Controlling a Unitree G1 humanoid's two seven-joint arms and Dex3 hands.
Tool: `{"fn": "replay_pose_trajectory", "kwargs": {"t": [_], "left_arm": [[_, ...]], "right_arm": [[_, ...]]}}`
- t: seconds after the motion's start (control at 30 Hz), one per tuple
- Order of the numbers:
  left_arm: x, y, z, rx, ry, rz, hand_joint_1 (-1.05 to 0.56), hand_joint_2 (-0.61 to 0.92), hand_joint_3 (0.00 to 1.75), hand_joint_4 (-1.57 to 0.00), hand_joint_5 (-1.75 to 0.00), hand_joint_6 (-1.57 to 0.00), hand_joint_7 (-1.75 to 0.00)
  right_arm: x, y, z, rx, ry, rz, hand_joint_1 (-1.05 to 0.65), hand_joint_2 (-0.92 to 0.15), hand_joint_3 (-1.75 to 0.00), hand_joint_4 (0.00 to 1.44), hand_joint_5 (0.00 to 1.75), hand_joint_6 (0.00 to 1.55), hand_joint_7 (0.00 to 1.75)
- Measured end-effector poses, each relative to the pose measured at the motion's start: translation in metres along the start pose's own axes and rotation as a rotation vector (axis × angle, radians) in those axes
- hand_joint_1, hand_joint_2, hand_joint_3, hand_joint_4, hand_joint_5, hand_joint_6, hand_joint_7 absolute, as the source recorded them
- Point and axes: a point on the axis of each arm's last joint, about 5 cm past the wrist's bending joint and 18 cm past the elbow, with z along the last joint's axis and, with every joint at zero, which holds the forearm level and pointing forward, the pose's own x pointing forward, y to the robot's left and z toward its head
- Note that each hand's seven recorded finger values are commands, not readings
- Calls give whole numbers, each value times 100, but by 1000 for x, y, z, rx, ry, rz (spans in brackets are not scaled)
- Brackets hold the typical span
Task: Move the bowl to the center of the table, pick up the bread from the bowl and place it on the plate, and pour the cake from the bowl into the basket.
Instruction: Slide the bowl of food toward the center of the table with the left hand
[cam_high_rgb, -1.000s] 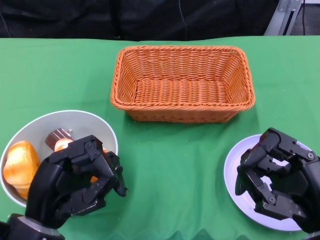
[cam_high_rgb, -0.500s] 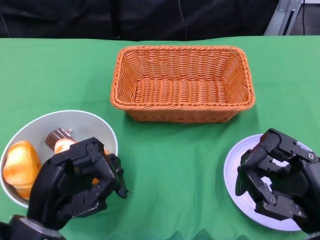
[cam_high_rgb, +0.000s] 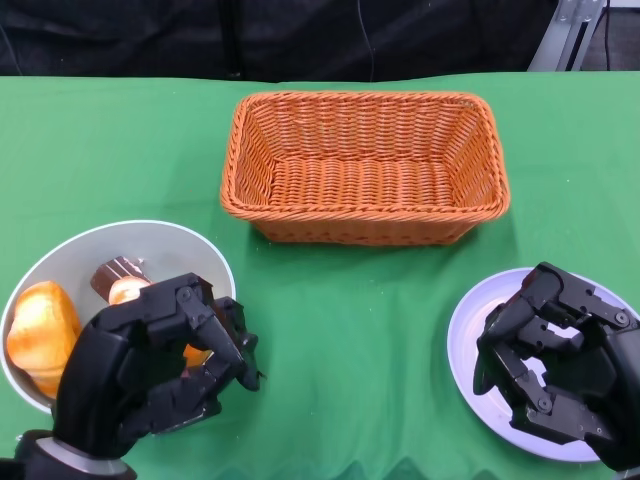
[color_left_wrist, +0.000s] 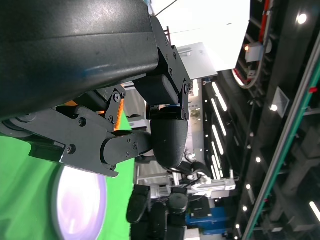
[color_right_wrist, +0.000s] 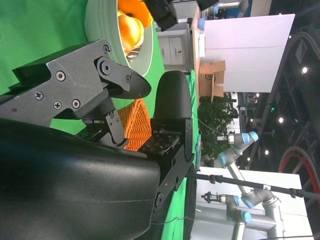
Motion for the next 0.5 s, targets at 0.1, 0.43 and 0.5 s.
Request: {"fn": "replay_pose_trajectory", "kwargs": {"t": [0.1, 0.43, 0.5], "left_arm": [[0, 2, 1, 21, 4, 29, -8, 87, 57, -83, -150, -90, -106], [4, 18, 16, -5, -23, 111, -15, 77, 66, -82, -154, -82, -123], [7, 22, 21, -20, -41, 135, -16, 77, 66, -83, -152, -83, -120]], "right_arm": [[0, 0, 0, 0, 1, 0, -8, -69, -85, 71, 173, 62, 136], [-1, 0, -2, -2, 4, -4, -8, -68, -87, 72, 172, 63, 135], [-1, -1, -3, 0, 10, -6, -7, -68, -87, 71, 172, 63, 135]]}}
